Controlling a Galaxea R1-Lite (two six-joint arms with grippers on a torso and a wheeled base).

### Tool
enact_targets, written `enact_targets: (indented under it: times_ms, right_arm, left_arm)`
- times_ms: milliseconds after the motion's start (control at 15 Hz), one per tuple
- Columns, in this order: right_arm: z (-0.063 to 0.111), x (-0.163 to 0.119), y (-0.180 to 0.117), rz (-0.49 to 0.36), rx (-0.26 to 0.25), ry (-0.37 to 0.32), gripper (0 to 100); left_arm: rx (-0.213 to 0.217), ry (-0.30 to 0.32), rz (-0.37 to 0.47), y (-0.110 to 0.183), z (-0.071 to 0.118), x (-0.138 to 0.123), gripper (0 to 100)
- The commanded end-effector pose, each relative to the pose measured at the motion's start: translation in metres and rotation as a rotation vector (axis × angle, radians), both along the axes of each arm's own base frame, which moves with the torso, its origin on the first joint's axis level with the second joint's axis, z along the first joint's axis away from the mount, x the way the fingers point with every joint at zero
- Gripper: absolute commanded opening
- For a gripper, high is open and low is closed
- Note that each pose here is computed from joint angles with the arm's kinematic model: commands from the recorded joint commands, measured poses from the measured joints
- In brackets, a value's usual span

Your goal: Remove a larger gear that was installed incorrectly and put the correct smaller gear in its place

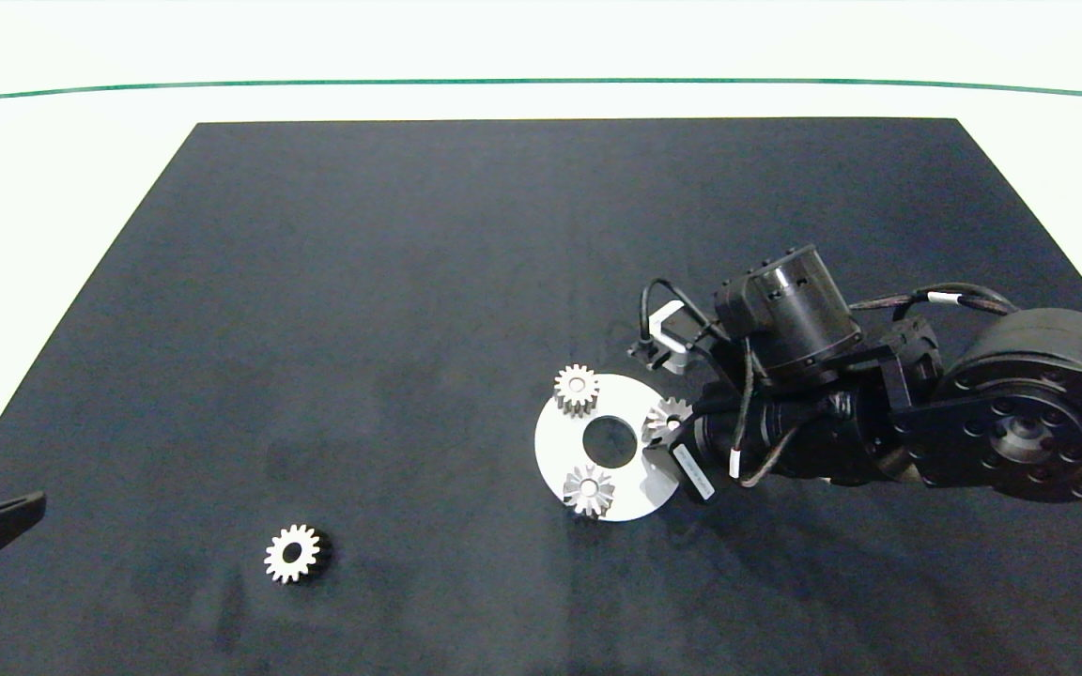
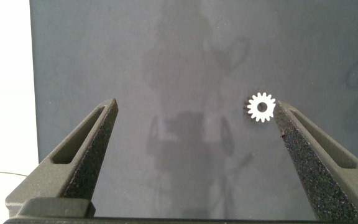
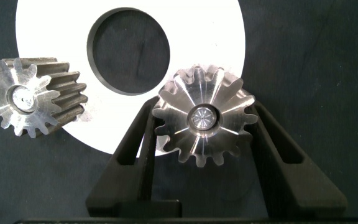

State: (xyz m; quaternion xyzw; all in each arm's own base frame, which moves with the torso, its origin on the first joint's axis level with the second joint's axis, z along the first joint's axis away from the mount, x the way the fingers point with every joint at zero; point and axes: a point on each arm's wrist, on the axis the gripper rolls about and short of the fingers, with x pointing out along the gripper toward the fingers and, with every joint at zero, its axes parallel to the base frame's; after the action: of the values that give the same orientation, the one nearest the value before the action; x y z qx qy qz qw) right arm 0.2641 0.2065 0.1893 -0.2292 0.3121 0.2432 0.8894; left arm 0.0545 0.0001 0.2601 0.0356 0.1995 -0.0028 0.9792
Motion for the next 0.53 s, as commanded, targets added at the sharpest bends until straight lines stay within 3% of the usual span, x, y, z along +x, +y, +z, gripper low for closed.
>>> enact_targets:
  times_ms: [67, 533]
  right_arm:
    - [-0.0013, -0.0031, 0.0011, 0.008, -0.006, 0.006, 28]
    - [0.0082, -0.0083, -0.0005, 0.016, 0.013, -0.016, 28]
  left_arm:
    - [0.0, 0.0, -0.001, -0.0001, -0.0001, -0.0006, 100]
    - [0.012, -0.004, -0.003, 0.0001, 0.0002, -0.0018, 100]
